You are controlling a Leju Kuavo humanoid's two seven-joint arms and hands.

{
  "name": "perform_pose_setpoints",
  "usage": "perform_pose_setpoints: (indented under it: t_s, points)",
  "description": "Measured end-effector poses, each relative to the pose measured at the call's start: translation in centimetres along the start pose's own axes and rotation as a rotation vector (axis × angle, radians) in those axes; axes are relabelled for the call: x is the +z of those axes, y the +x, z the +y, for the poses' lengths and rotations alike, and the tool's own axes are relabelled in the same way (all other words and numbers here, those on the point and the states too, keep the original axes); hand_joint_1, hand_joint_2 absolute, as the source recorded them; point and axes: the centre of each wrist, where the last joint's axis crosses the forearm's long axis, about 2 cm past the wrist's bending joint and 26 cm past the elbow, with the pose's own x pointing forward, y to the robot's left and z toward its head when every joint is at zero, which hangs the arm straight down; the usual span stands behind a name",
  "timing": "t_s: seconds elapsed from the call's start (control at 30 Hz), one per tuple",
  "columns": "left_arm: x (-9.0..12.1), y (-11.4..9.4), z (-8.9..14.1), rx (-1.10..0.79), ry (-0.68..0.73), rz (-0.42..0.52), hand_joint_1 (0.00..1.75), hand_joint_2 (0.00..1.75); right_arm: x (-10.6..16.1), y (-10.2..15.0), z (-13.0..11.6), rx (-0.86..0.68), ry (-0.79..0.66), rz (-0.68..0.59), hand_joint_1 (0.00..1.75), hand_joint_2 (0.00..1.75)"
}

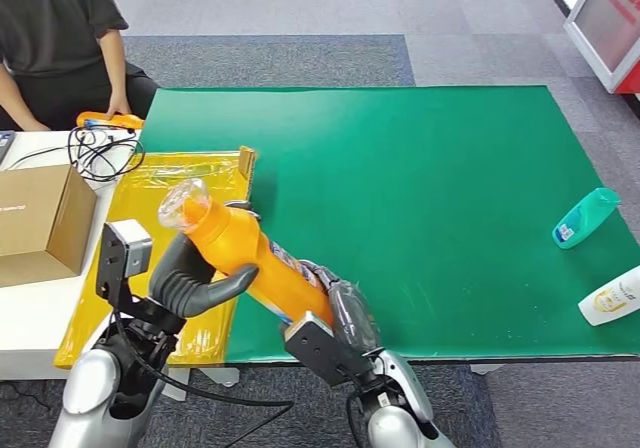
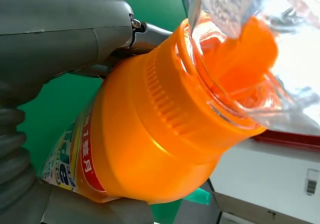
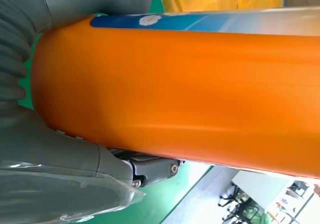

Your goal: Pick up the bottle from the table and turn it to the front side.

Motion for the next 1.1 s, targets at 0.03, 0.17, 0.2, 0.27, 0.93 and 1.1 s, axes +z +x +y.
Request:
perform_pose_setpoints:
  t_s: [0.03, 0.17, 0.2, 0.27, 0.93, 1.1]
  points:
    - [0.0, 0.0, 0.0, 0.012, -0.005, -0.010, 1.75, 1.75, 0.0, 0.1, 0.0, 0.000, 0.001, -0.004, 1.75, 1.75]
    - [-0.2, 0.2, 0.1, 0.055, -0.020, -0.045, 1.75, 1.75, -0.1, 0.4, 0.0, 0.001, 0.002, -0.023, 0.45, 1.75]
    - [-0.2, 0.2, 0.1, 0.064, -0.021, -0.052, 1.75, 1.75, -0.1, 0.5, 0.0, 0.001, 0.003, -0.031, 0.02, 1.75]
    - [-0.2, 0.3, 0.1, 0.077, -0.020, -0.066, 1.75, 1.75, -0.2, 0.7, -0.1, 0.002, 0.000, -0.045, 0.00, 1.75]
    - [0.7, 6.3, 7.4, -0.430, 0.333, -0.096, 1.24, 1.75, 2.2, 0.2, -2.0, -0.026, -0.086, 0.073, 0.00, 1.75]
    - [1.0, 8.2, 10.9, -0.711, 0.276, 0.016, 1.72, 1.75, 3.2, -0.5, -3.0, -0.036, -0.098, 0.108, 0.00, 1.75]
